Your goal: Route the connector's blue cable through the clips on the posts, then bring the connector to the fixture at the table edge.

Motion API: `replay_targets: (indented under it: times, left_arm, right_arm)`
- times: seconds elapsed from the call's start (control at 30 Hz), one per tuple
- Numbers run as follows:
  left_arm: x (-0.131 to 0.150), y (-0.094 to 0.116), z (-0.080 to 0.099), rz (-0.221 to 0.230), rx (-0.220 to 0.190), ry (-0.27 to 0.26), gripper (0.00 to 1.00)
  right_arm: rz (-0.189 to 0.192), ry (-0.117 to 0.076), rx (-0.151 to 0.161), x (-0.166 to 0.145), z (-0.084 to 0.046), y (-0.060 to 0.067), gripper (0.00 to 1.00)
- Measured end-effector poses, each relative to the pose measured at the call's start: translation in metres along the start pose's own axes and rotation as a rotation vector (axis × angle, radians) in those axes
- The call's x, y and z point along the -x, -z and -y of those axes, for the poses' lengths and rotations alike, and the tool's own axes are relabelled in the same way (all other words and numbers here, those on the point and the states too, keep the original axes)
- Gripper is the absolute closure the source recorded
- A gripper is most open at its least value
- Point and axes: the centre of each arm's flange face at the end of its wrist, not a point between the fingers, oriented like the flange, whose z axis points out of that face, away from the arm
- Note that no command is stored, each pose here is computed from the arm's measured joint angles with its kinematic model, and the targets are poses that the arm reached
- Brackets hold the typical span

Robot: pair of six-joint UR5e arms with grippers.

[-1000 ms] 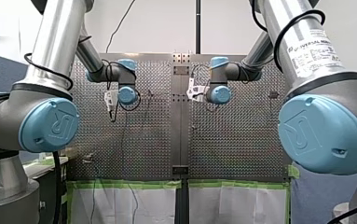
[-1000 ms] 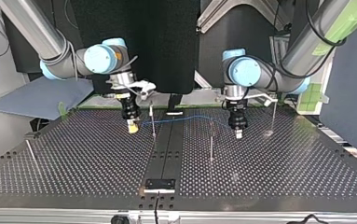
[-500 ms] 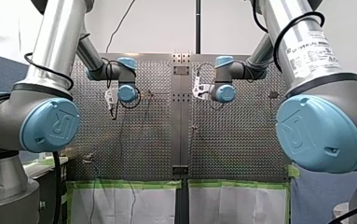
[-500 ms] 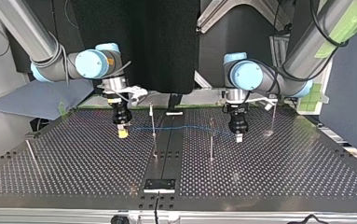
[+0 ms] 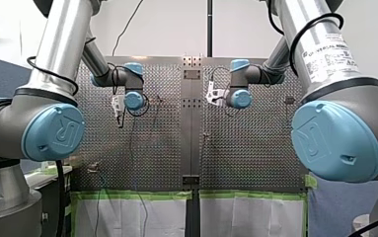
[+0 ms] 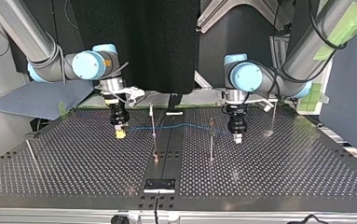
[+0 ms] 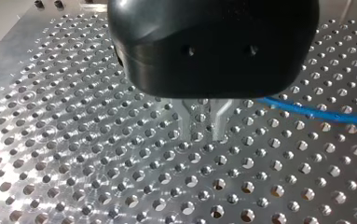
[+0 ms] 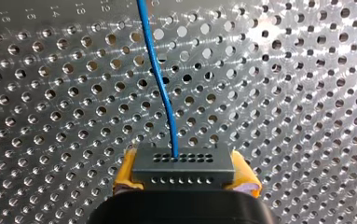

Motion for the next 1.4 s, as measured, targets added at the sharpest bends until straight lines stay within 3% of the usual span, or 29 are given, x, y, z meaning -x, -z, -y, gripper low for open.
replay_targets:
  times: [0.03, 0.1, 0.17, 0.4, 0.7, 1.1, 1.4]
  left_arm:
    - [0.0, 0.001, 0.0, -0.002, -0.001, -0.001, 0.29]
    - [-0.001, 0.002, 0.0, -0.01, 0.002, -0.005, 0.26]
    - [-0.002, 0.003, 0.0, -0.022, 0.006, -0.008, 0.02]
    - [-0.006, 0.007, -0.002, -0.069, -0.007, 0.014, 0.02]
    - [-0.007, 0.021, 0.005, -0.144, -0.061, 0.073, 0.02]
    - [0.01, 0.05, 0.002, -0.156, -0.105, 0.176, 0.02]
    - [0.015, 0.076, 0.006, -0.169, -0.175, 0.214, 0.02]
  right_arm:
    - [0.001, 0.0, -0.001, 0.0, 0.0, 0.0, 1.0]
    - [0.002, 0.0, -0.001, 0.0, 0.0, 0.0, 1.0]
    - [0.003, 0.0, -0.001, 0.0, 0.0, 0.0, 1.0]
    - [0.007, 0.0, -0.002, 0.001, 0.0, 0.001, 1.0]
    - [0.01, -0.001, -0.005, 0.001, 0.003, 0.001, 1.0]
    - [0.026, -0.002, -0.01, 0.003, 0.007, 0.004, 1.0]
    - [0.031, -0.002, -0.012, 0.004, 0.009, 0.005, 1.0]
